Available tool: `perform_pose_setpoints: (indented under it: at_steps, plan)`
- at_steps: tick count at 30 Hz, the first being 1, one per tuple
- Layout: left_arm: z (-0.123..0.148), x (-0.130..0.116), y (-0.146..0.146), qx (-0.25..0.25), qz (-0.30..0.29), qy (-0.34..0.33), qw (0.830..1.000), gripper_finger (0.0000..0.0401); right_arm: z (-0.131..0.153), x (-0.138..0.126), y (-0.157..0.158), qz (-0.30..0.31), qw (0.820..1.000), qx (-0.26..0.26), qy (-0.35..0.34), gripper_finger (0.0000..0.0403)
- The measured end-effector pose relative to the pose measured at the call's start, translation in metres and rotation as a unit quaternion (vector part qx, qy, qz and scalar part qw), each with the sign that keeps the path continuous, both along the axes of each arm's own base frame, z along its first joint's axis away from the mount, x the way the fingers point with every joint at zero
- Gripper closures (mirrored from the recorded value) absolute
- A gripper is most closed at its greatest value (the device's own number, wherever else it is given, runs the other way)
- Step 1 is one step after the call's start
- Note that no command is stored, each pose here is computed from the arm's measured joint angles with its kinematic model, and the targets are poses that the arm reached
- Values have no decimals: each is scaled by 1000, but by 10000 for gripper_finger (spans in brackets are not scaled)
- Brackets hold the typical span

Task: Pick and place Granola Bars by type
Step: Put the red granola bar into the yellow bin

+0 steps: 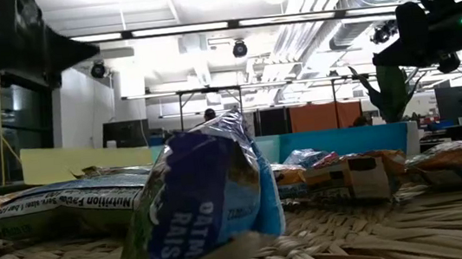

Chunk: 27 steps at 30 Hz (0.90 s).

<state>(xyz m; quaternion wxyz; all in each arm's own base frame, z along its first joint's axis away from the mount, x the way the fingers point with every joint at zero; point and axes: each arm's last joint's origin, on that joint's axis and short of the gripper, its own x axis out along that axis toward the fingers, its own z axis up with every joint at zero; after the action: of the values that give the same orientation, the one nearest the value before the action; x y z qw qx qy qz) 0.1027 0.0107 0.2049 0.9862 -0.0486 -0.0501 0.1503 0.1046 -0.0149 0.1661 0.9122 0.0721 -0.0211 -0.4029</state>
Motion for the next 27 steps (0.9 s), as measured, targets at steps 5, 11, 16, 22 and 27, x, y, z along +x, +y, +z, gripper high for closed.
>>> perform_pose_setpoints:
  at_steps: [5, 11, 16, 22, 27]
  plan:
    - [24, -4, 1, 1, 16, -27, 999, 399, 0, 0, 0, 0, 1000, 0, 0, 402]
    - [64, -1, 0, 5, 6, -48, 999, 370, 0, 0, 0, 0, 1000, 0, 0, 402]
    - [104, 19, 1, 31, 5, -9, 999, 326, 0, 0, 0, 0, 1000, 0, 0, 402]
    - [133, 70, 2, 65, -6, 207, 976, 250, 0, 0, 0, 0, 1000, 0, 0, 402]
    - [154, 110, 3, 75, -13, 324, 943, 203, 0, 0, 0, 0, 1000, 0, 0, 402]
